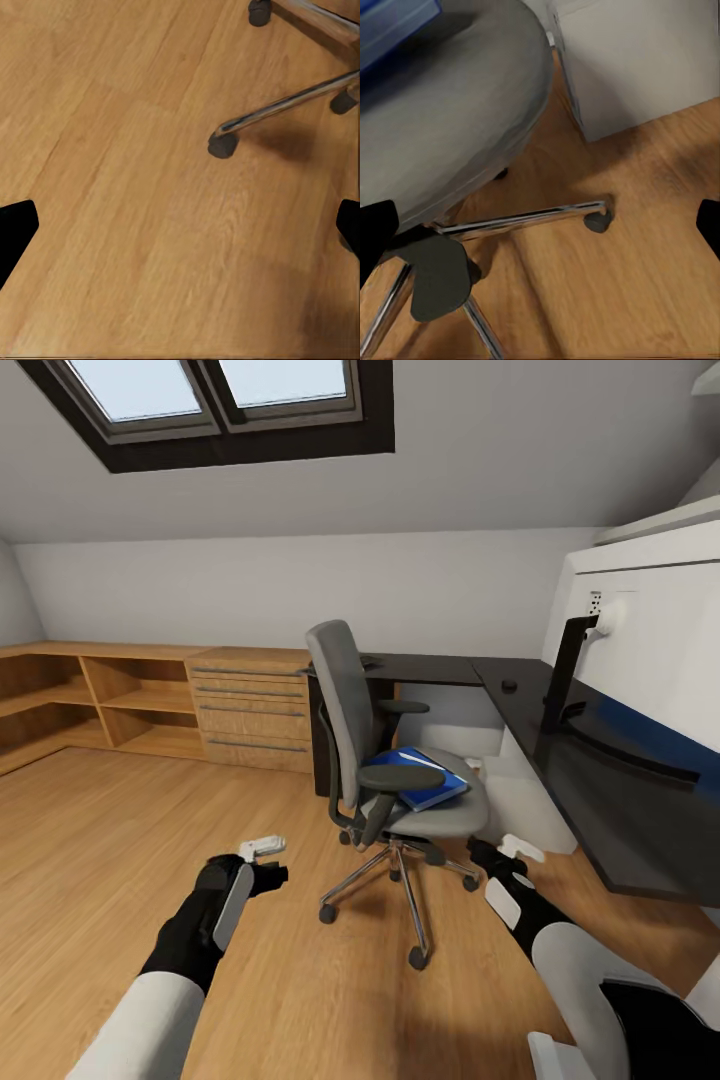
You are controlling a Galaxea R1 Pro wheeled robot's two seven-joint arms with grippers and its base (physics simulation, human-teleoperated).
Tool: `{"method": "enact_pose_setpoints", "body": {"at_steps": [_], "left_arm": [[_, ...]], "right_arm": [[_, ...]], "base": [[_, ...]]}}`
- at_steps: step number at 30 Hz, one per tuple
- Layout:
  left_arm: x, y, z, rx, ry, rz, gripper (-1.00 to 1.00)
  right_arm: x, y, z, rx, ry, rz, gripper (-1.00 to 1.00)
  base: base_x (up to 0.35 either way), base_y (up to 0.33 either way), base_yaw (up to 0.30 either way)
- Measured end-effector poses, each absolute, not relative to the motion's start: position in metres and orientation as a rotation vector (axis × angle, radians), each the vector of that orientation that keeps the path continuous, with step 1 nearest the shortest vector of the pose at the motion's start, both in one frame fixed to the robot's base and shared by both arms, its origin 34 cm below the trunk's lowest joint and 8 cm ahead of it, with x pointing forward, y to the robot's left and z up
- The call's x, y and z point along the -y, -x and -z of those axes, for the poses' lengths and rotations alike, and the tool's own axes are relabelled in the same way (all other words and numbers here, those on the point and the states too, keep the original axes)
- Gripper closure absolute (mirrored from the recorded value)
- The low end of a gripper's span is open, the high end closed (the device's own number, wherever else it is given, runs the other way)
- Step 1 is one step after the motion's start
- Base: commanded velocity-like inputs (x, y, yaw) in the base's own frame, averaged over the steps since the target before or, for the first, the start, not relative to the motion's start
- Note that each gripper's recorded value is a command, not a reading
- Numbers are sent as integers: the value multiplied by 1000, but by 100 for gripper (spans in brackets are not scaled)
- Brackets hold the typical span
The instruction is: In the bedroom, organize the workspace by keeping the computer under the desk, ensuring the monitor is on the desk, placing the keyboard on the desk next to the monitor, placing the mouse on the desk next to the keyboard, moving the folder from the swivel chair onto the desk next to the mouse, stacking the notebook on top of the folder with the pen on top of the notebook, and positioning the swivel chair next to the desk.
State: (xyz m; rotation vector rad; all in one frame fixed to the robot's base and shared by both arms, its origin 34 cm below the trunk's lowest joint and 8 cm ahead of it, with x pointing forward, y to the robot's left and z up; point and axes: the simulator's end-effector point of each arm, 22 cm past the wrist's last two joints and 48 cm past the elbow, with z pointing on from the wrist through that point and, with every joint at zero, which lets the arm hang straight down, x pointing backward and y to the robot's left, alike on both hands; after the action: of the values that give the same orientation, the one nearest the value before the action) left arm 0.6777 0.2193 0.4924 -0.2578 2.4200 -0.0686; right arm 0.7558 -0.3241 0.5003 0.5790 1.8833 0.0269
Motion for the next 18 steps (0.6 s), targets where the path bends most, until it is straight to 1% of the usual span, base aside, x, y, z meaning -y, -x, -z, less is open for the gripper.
{"method": "enact_pose_setpoints", "body": {"at_steps": [3, 6, 9, 10, 15, 18], "left_arm": [[-210, -682, -489, -2439, 253, 121, -100], [-208, -684, -489, -2436, 239, 165, -100], [-205, -685, -489, -2429, 213, 235, -100], [-204, -684, -490, -2413, 187, 297, -100], [-212, -676, -515, -2315, 172, 305, -100], [-219, -643, -554, -2176, 155, 290, -100]], "right_arm": [[324, -755, -499, -1863, -675, -79, -100], [323, -755, -499, -1852, -712, -100, -100], [324, -755, -499, -1845, -735, -113, -100], [327, -755, -501, -1817, -789, -136, -100], [331, -754, -501, -1788, -850, -162, -100], [332, -754, -502, -1778, -868, -170, -100]], "base": [[0, 0, 0], [0, 0, 0], [0, 0, 0], [0, 0, 0], [0, 0, 0], [0, 0, 0]]}}
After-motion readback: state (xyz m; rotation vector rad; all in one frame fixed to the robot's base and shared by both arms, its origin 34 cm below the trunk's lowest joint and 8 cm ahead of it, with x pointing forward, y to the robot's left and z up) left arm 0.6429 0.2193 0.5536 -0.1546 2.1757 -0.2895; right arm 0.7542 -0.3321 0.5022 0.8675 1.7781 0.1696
